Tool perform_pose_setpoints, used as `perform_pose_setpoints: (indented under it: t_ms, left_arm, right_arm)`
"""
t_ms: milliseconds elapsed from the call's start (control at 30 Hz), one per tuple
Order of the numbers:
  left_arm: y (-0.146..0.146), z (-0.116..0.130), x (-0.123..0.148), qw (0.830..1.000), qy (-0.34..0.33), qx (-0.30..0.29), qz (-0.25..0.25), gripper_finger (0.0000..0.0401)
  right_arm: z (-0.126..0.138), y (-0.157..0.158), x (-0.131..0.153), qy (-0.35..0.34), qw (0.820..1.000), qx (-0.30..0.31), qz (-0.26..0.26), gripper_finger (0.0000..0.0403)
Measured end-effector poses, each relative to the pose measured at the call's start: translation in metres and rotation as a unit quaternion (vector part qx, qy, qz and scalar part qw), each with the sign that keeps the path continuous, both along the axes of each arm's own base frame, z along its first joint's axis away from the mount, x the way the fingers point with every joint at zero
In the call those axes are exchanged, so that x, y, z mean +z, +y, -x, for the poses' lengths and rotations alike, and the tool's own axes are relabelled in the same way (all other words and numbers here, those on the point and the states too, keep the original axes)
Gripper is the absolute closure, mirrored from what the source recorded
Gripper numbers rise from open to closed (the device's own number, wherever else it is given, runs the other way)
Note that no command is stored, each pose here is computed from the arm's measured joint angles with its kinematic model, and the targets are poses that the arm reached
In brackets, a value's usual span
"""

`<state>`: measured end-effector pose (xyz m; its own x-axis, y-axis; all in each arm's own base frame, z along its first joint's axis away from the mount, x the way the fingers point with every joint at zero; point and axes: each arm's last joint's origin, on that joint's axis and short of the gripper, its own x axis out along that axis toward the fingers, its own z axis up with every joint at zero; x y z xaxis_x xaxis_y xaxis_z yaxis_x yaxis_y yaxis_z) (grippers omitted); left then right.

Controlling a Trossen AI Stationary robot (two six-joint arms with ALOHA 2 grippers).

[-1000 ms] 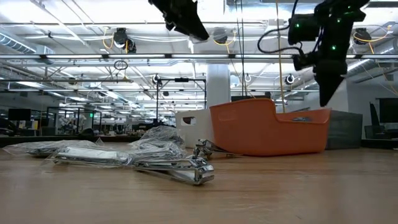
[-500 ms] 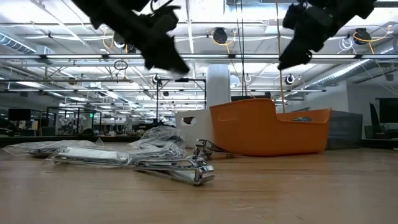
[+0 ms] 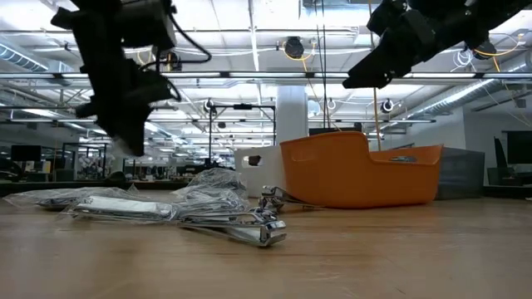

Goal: Pick & Place Travel size toiletries
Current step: Put the black hairbrush into the white bin

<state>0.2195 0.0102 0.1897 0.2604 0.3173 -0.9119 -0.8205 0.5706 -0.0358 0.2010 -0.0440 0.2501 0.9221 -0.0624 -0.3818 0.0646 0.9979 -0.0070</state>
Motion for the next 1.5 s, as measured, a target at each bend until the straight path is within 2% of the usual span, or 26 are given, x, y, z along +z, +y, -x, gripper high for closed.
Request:
perform_pose_setpoints:
  t_ms: [167,333,400,533,733,867,1000,1133,1333,1500]
  left_arm:
    - [0.002,0.011,-0.012,0.998,0.027,0.034,0.048,0.0314]
    - [0.002,0.015,-0.018,0.996,0.037,0.052,0.059,0.0227]
    - [0.001,0.015,-0.018,0.996,0.041,0.032,0.067,0.0186]
    - [-0.004,0.012,-0.015,0.989,0.045,-0.043,0.133,0.0124]
    - [-0.012,0.004,-0.012,0.976,0.005,-0.098,0.195,0.0074]
    - [-0.022,0.0,-0.012,0.966,-0.006,-0.136,0.219,0.006]
    - [-0.039,-0.001,-0.012,0.963,-0.007,-0.209,0.169,0.0063]
    - [-0.056,-0.002,-0.015,0.96,0.002,-0.25,0.128,0.0074]
    - [-0.074,-0.012,-0.029,0.954,-0.003,-0.279,0.11,0.0097]
    - [-0.085,-0.019,-0.052,0.951,0.031,-0.291,0.103,0.0115]
  right_arm:
    - [-0.003,0.006,-0.004,0.013,1.0,0.016,-0.002,0.0147]
    - [-0.004,0.009,-0.006,0.018,1.0,0.025,-0.001,0.0147]
    - [-0.004,0.01,-0.006,0.02,0.999,0.03,0.005,0.0147]
    - [-0.004,0.01,-0.006,0.02,0.999,0.031,0.008,0.0147]
    - [-0.004,0.01,-0.007,0.022,0.999,0.031,0.007,0.0147]
    - [-0.003,0.01,-0.01,0.025,0.999,0.031,0.006,0.0147]
    - [-0.003,0.01,-0.011,0.026,0.999,0.031,0.007,0.0147]
    - [-0.003,0.01,-0.011,0.026,0.999,0.033,0.012,0.0147]
    - [-0.003,0.01,-0.011,0.027,0.999,0.035,0.015,0.0147]
    - [-0.003,0.01,-0.011,0.027,0.999,0.035,0.016,0.0147]
